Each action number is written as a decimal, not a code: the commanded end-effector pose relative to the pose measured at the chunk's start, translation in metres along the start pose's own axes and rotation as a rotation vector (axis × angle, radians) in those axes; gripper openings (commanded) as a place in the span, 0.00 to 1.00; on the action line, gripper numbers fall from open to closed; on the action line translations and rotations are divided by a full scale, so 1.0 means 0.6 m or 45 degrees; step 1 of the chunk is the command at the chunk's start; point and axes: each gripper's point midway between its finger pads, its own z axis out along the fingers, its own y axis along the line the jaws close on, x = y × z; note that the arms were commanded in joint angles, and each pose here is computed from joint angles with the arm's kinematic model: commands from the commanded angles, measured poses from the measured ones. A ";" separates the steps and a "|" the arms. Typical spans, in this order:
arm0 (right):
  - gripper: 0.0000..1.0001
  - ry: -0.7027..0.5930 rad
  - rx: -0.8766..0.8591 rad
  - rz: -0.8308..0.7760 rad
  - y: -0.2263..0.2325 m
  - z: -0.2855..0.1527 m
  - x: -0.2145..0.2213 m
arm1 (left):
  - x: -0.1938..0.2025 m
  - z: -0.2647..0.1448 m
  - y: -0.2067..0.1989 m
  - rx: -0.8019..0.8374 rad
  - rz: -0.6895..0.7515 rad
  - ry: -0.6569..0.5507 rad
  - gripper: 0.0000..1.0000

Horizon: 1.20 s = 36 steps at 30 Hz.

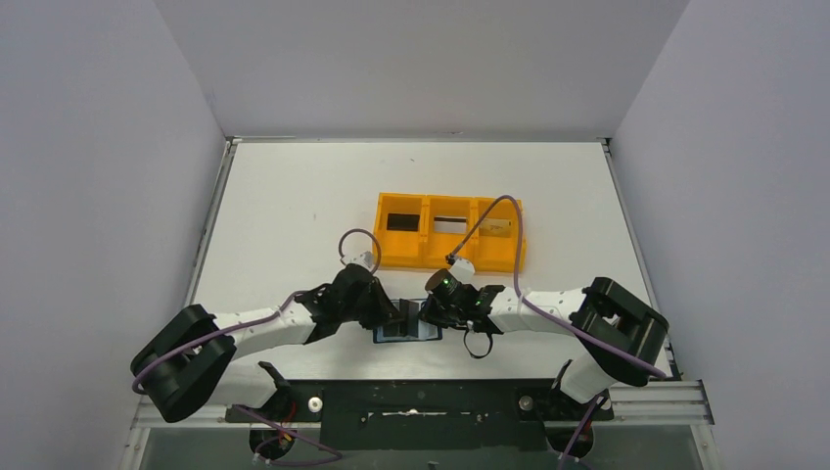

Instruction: Take the credit cards out of the card holder

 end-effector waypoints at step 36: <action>0.21 0.062 -0.177 -0.268 0.089 -0.009 0.008 | -0.086 -0.100 -0.008 -0.028 0.122 -0.196 0.00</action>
